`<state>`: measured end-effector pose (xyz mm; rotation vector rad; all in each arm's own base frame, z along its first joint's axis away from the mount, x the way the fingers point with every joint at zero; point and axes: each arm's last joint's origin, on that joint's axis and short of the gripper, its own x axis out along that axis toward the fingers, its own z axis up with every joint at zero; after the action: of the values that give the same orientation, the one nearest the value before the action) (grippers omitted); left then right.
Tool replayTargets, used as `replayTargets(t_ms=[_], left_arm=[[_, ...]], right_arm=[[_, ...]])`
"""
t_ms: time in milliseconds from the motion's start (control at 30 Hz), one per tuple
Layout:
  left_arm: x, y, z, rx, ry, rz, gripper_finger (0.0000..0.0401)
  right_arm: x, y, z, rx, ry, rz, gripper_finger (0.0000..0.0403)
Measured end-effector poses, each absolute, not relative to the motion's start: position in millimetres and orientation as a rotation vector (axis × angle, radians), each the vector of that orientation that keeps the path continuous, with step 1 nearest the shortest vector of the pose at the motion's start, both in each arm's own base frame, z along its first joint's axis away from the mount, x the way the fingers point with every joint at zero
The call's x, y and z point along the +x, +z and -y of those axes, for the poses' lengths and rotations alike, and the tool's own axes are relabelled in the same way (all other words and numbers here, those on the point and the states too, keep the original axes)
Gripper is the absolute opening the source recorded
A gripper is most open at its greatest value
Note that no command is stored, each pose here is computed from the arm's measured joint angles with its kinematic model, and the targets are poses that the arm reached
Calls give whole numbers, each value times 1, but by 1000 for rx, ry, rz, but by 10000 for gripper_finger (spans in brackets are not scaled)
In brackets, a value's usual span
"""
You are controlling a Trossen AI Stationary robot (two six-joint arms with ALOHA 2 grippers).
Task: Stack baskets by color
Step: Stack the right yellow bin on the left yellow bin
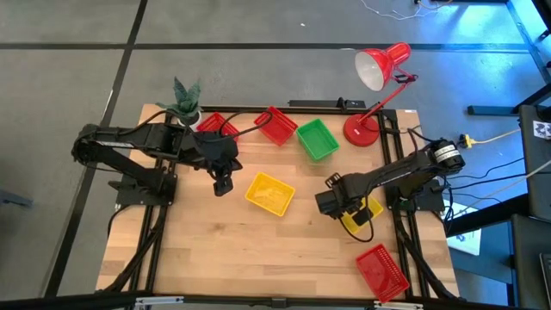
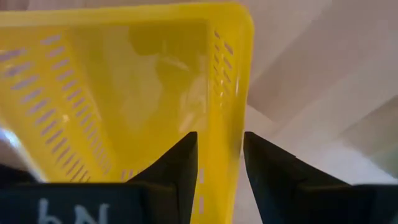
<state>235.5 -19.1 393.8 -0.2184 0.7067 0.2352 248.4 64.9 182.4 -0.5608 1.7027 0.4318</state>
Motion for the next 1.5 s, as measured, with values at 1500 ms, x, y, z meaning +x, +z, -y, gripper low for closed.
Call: replayTargets(t_ms=[1500], left_arm=[[230,388,18,-197,256,-789,0]], right_arm=[[411,252,34,389,-171,-1144,2]])
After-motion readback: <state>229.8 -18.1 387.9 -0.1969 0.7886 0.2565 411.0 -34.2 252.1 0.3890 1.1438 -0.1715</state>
